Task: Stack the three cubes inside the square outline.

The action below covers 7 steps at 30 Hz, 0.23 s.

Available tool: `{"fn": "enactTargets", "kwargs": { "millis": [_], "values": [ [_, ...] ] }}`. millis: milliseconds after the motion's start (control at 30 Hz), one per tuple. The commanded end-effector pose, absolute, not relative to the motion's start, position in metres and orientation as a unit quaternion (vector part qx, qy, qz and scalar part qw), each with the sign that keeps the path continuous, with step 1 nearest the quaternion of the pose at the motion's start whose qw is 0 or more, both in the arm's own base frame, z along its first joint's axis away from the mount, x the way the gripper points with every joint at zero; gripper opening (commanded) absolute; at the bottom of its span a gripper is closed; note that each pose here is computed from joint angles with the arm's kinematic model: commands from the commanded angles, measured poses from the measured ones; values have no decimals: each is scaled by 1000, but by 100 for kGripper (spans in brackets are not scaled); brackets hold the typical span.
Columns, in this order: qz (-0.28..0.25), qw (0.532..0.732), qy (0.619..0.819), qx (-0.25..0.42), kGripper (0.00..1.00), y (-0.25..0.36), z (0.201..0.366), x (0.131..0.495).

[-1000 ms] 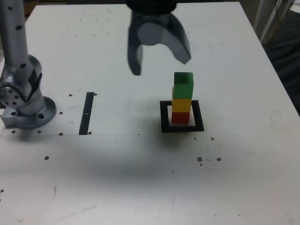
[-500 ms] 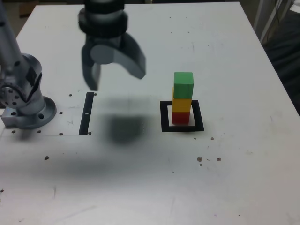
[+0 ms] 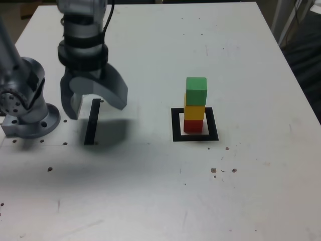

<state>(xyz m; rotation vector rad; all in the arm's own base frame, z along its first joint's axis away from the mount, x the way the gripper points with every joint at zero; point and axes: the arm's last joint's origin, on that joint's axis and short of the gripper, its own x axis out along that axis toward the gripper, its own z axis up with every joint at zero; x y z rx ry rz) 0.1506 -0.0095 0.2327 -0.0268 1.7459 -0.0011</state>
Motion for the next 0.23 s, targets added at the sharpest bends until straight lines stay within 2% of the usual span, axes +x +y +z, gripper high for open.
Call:
{"fn": "enactTargets", "kwargs": {
  "millis": [0,200],
  "values": [
    [-2,645,764,-14,100,-10,228,147],
    [-5,645,764,-18,100,-10,220,143]
  ]
}}
